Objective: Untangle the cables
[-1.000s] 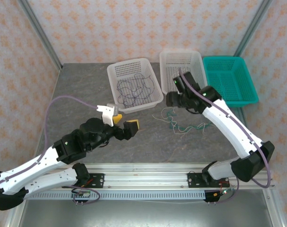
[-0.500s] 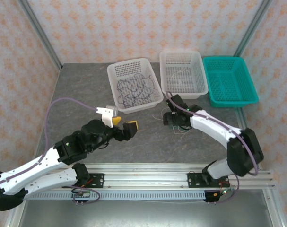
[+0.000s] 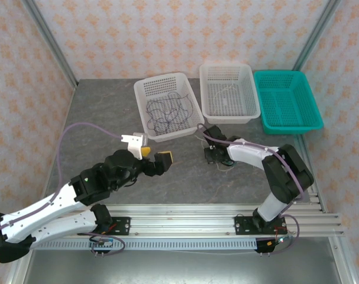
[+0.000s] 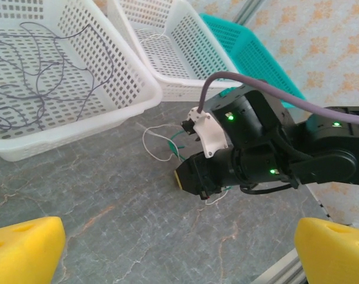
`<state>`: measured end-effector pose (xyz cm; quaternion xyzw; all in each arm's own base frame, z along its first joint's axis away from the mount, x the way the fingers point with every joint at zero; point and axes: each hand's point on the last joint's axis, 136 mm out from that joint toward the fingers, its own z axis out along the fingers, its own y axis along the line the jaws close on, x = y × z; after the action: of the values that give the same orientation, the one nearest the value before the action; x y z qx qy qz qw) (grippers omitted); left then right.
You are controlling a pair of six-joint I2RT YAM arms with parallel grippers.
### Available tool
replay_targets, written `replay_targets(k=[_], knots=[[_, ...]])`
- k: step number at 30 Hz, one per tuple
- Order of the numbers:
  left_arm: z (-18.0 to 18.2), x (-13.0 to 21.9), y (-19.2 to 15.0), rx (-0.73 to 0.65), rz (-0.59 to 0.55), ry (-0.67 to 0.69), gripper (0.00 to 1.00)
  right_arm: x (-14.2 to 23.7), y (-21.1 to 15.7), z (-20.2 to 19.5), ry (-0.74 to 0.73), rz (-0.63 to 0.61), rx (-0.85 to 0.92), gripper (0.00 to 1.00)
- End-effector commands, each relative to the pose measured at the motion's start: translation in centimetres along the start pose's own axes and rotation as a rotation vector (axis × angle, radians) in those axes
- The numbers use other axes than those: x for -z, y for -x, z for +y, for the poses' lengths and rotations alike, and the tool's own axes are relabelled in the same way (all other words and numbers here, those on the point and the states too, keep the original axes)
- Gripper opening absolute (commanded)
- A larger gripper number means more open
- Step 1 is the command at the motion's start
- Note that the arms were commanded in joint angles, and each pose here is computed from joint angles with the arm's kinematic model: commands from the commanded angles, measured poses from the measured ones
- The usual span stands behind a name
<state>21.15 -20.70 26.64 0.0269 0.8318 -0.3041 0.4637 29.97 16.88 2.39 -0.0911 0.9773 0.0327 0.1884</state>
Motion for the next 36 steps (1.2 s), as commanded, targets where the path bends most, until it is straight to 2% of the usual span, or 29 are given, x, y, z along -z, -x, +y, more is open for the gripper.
replay_targets(k=[1, 3, 6, 12, 16, 19, 23, 26, 28, 31, 36], knots=[[2.6, -0.1, -0.1, 0.072, -0.015, 0.149, 1.00, 0.6, -0.3, 0.5, 0.050, -0.024, -0.012, 0.03], [4.4, -0.1, -0.5, 0.146, -0.020, 0.247, 1.00, 1.8, -0.3, 0.7, 0.085, -0.060, -0.010, 0.00], [4.5, -0.4, -1.1, 0.200, -0.009, 0.251, 1.00, 4.2, -0.3, 1.4, 0.168, -0.142, 0.019, 0.00], [3.1, -1.5, -1.2, 0.339, -0.001, 0.176, 0.99, 10.6, 0.9, 2.4, 0.305, -0.387, 0.065, 0.00], [0.6, -3.2, -0.6, 0.428, 0.060, 0.058, 0.99, 13.9, 1.5, 3.3, 0.373, -0.471, 0.133, 0.00], [-1.8, -4.6, 0.3, 0.458, 0.097, -0.045, 0.98, 14.9, 1.6, 4.6, 0.422, -0.484, 0.182, 0.00], [-4.8, -5.9, 2.4, 0.434, 0.068, -0.156, 0.96, 14.8, 1.4, 6.4, 0.481, -0.435, 0.215, 0.00], [-4.9, -7.7, 2.7, 0.429, 0.056, -0.162, 0.95, 14.6, 1.4, 7.8, 0.541, -0.408, 0.221, 0.00], [-3.7, -9.4, 2.0, 0.464, 0.077, -0.126, 0.93, 14.7, 1.6, 8.0, 0.550, -0.404, 0.221, 0.00], [-2.2, -11.1, 1.1, 0.500, 0.081, -0.072, 0.88, 15.5, 2.0, 8.2, 0.567, -0.425, 0.218, 0.00], [-3.1, -12.5, 1.2, 0.515, 0.091, -0.106, 0.59, 16.1, 2.1, 8.2, 0.584, -0.438, 0.188, 0.00]])
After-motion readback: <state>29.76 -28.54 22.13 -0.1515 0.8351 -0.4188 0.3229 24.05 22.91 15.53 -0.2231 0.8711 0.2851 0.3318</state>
